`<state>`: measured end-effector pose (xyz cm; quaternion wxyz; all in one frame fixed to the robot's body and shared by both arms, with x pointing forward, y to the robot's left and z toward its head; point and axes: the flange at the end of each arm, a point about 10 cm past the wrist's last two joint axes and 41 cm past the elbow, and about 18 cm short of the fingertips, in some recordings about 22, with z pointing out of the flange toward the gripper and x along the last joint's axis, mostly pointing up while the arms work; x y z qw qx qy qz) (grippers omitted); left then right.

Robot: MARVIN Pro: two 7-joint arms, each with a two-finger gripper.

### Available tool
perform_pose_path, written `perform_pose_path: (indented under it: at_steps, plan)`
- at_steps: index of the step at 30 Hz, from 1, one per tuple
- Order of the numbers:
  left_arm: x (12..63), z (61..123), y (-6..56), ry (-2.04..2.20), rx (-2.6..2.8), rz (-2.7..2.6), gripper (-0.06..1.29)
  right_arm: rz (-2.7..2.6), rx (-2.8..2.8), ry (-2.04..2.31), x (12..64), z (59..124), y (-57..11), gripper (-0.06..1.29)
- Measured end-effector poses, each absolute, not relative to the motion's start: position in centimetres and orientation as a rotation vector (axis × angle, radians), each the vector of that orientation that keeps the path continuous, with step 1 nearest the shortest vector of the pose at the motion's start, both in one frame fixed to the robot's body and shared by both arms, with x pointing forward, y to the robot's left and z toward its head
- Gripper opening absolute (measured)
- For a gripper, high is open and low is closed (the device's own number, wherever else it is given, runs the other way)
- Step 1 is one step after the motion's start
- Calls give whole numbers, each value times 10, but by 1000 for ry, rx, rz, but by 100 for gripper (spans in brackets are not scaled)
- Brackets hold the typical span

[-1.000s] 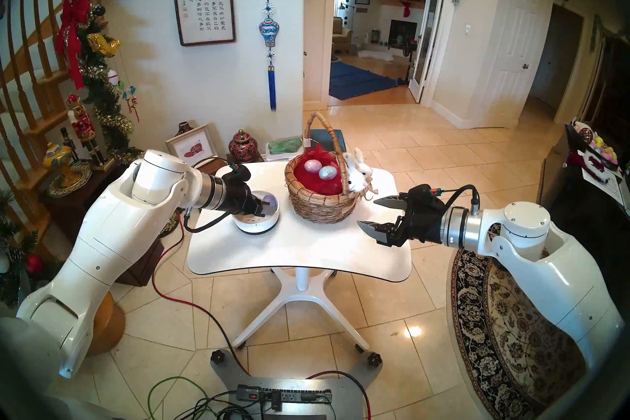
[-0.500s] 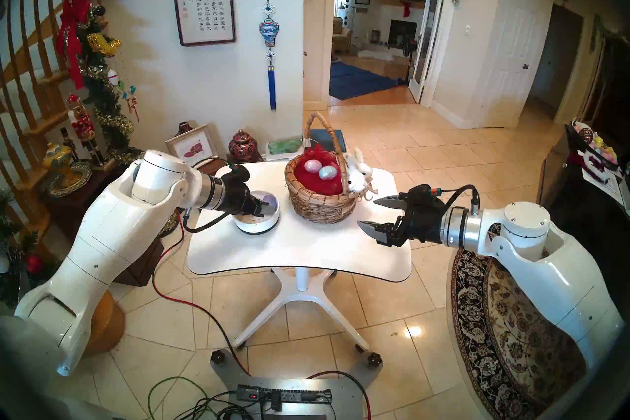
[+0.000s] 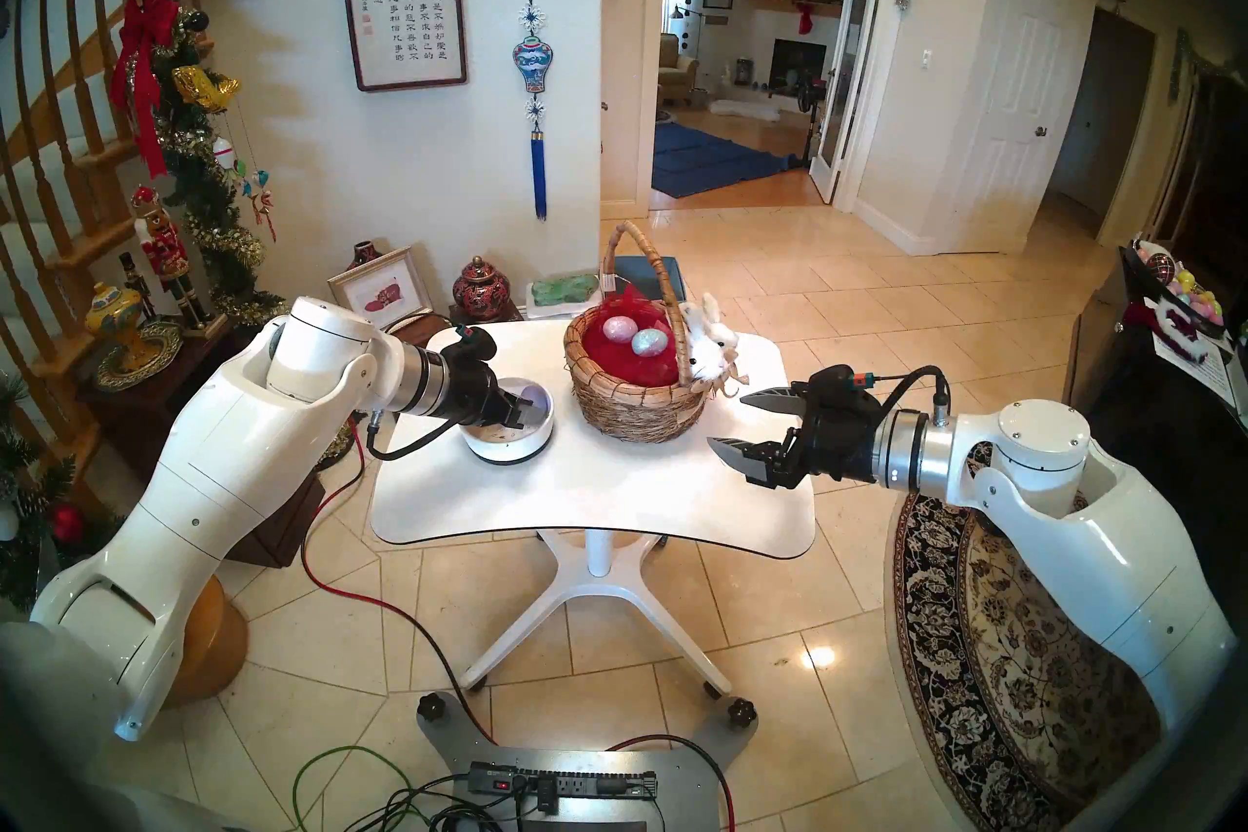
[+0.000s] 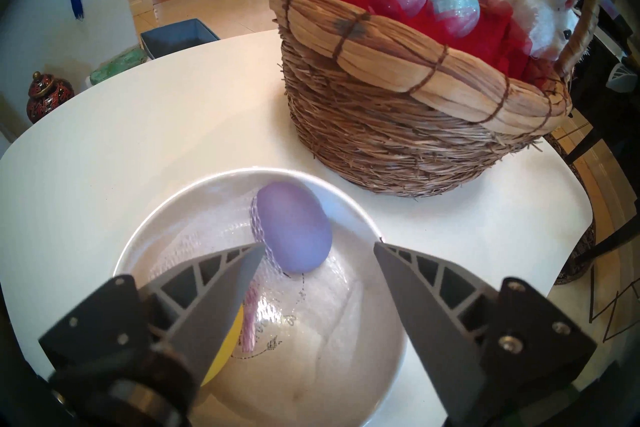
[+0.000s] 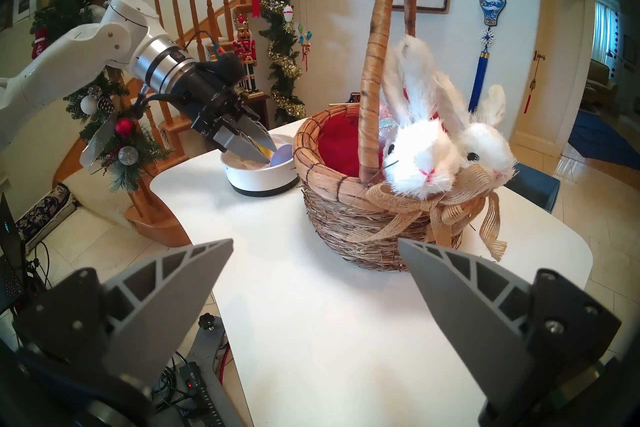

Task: Put easter egg into basket

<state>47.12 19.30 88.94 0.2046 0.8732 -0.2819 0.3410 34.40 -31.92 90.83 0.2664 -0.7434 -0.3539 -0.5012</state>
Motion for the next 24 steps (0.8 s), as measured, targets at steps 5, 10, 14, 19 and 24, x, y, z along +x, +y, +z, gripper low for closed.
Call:
perform_pose_path:
  at_steps: [5, 10, 14, 19, 24]
  plan:
    - [475, 888, 193, -775, 2441, 950, 89, -1353, -2007, -955, 344, 908, -319, 124]
    - [476, 890, 192, -776, 2440, 957, 89, -1353, -2007, -955, 344, 908, -319, 124]
    - [477, 892, 190, -780, 2438, 963, 89, -1353, -2007, -955, 344, 908, -319, 124]
    - [477, 892, 188, -785, 2440, 964, 89, -1353, -2007, -955, 344, 908, -319, 124]
    - [477, 891, 187, -790, 2444, 963, 89, -1353, -2007, -955, 344, 908, -319, 124]
